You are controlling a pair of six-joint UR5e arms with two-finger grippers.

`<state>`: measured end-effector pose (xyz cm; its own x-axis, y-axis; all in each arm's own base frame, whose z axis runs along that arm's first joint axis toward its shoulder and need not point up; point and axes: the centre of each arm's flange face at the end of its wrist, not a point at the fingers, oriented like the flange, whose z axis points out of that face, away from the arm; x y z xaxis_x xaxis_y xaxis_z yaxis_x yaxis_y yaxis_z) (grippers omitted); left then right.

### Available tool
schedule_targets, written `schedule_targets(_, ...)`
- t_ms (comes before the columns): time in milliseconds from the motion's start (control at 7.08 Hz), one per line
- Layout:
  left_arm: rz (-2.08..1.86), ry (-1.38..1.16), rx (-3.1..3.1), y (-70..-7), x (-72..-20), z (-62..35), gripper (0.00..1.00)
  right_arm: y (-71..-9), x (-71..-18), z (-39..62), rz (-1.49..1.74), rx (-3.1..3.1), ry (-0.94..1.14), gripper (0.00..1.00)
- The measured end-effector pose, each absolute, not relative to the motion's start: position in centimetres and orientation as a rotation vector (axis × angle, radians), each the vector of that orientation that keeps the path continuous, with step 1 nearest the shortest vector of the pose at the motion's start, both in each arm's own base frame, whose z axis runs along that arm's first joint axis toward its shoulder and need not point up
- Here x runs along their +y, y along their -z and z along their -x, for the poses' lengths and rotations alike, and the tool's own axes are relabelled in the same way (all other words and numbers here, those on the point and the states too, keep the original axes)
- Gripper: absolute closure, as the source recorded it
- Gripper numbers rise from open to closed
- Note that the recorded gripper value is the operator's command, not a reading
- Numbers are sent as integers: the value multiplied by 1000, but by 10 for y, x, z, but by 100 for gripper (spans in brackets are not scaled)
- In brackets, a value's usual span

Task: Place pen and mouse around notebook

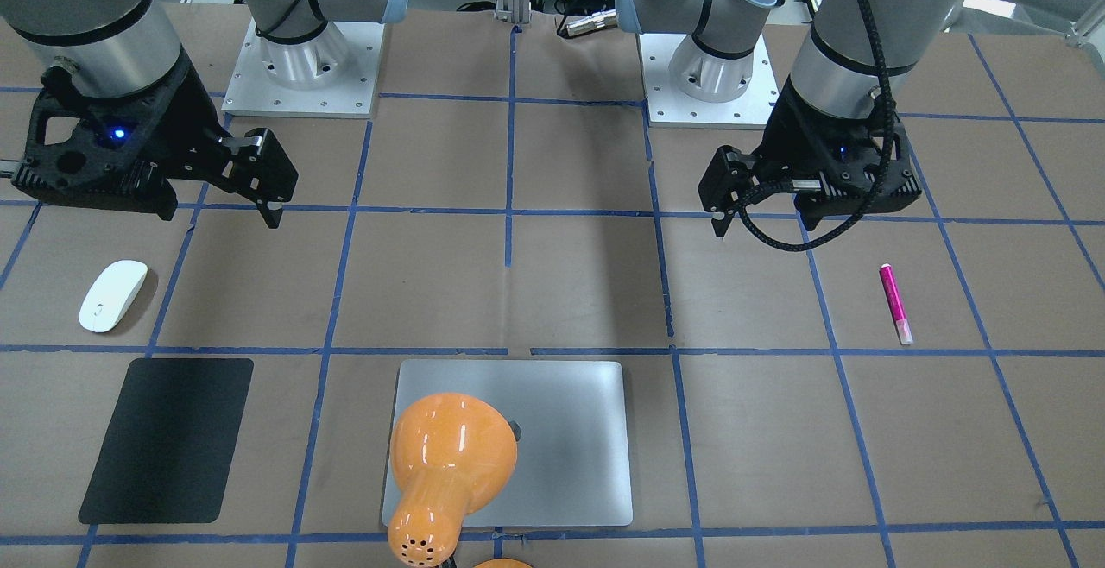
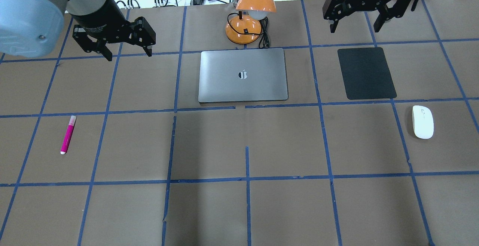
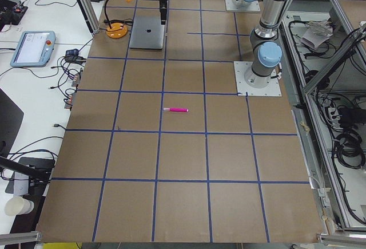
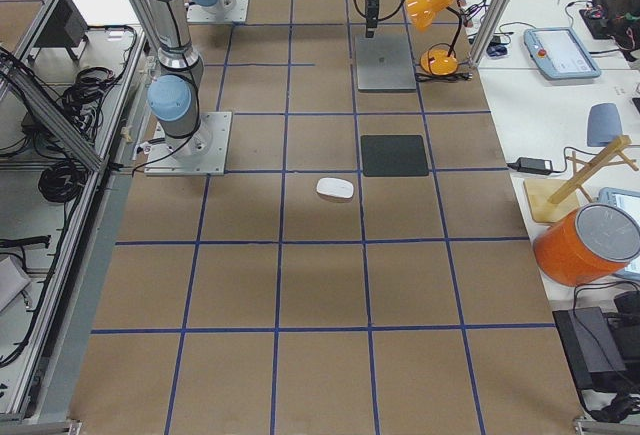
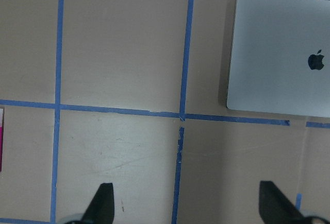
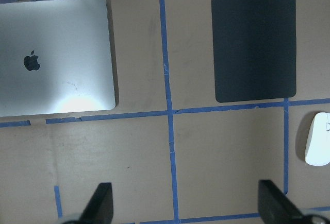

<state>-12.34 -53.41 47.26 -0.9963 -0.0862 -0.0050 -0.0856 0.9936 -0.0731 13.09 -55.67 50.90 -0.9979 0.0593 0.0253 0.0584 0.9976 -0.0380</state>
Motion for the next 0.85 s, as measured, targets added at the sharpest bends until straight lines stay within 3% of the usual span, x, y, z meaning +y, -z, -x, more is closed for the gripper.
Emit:
schedule_targets(424,163,114,3123,-475,-535,109,0,-498,-565,-117,117,-3102,-42,0)
schedule_targets(847,90,78,3127,-443,-558,2,0,-452,-585,-45,165,-3106,94,0)
